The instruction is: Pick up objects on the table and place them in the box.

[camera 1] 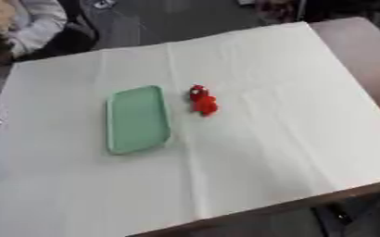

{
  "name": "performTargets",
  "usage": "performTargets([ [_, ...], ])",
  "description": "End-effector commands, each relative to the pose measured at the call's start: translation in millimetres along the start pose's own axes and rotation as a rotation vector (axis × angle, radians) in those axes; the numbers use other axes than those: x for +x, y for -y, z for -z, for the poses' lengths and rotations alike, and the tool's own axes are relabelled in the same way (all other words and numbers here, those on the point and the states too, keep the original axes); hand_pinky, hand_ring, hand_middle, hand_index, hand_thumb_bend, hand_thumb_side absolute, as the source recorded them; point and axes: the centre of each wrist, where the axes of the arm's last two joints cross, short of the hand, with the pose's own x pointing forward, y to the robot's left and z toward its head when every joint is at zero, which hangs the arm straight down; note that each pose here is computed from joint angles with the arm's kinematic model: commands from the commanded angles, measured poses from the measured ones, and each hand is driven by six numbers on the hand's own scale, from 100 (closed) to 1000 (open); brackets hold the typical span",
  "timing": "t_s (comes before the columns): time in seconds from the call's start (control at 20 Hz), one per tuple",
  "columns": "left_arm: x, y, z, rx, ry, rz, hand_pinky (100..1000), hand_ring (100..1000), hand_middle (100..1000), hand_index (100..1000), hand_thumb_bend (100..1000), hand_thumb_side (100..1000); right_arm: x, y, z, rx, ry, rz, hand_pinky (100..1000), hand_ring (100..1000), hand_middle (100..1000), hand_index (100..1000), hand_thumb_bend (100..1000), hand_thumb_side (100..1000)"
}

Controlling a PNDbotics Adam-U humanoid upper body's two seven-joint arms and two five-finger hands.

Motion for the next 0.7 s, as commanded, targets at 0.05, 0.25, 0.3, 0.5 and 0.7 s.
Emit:
performTargets([
  [0.05,4,-0.8,7,0.0,0.027,-0.012,431,437,589,679,427,765,-6,-1.3,10,0.037,-0.012,-0.087,800,1000,531,837,298,792],
  [0.25,4,-0.8,7,-0.002,0.024,-0.012,430,437,589,679,426,764,-20,-13.2,15,0.057,-0.05,-0.138,811,1000,542,856,305,799],
  [0.3,4,-0.6,6,-0.004,0.022,-0.013,429,436,589,679,424,764,-23,-17.8,17,0.058,-0.06,-0.148,810,1000,543,859,307,798],
  [0.5,5,0.9,6,-0.012,0.015,-0.022,426,434,588,680,422,768,-35,-36.6,21,0.083,-0.088,-0.176,747,1000,544,866,375,839],
  [0.7,6,1.9,5,-0.013,0.009,-0.03,424,432,588,680,421,769,-45,-53.5,24,0.132,-0.113,-0.188,753,1000,536,863,363,865],
])
